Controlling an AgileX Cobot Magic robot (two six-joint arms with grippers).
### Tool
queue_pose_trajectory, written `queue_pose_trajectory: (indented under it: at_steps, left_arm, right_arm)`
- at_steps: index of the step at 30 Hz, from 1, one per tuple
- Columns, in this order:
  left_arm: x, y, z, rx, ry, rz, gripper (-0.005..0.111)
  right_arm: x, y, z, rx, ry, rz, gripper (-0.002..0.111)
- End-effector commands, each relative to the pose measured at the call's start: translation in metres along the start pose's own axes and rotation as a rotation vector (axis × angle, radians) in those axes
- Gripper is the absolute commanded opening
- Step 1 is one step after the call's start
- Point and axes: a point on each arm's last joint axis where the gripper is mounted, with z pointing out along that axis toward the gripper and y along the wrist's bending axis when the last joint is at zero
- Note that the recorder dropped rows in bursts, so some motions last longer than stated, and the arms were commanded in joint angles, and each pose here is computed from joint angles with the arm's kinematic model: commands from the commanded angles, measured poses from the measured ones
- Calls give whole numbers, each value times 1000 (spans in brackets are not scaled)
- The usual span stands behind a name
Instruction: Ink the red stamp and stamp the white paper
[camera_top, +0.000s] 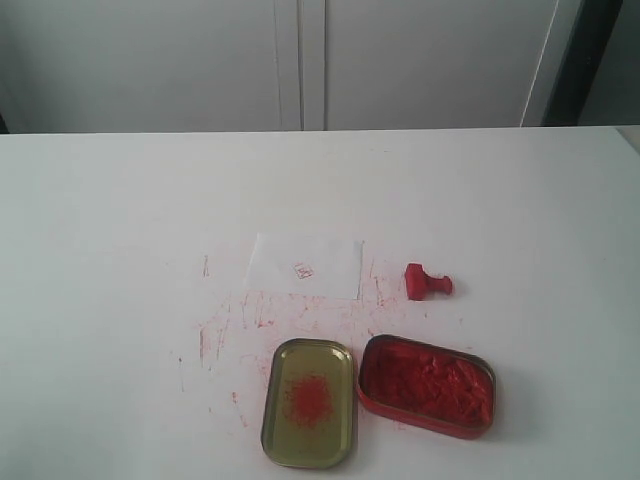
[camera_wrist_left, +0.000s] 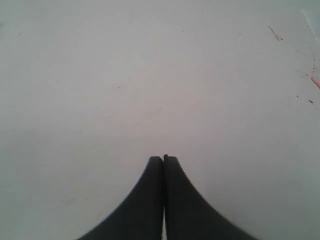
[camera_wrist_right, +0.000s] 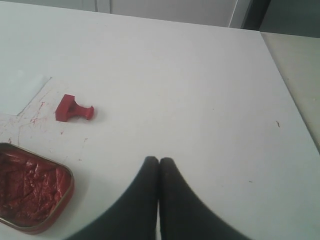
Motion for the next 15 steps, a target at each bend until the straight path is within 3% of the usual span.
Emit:
queue_pose_trajectory:
  at_steps: [1,15]
  left_arm:
    - [3,0,1,3,11,1,0]
    - [3,0,1,3,11,1,0]
  right_arm:
    - [1,0,-7,9,-70,-3,0]
    - [5,0,-36,21,-272,-6,0]
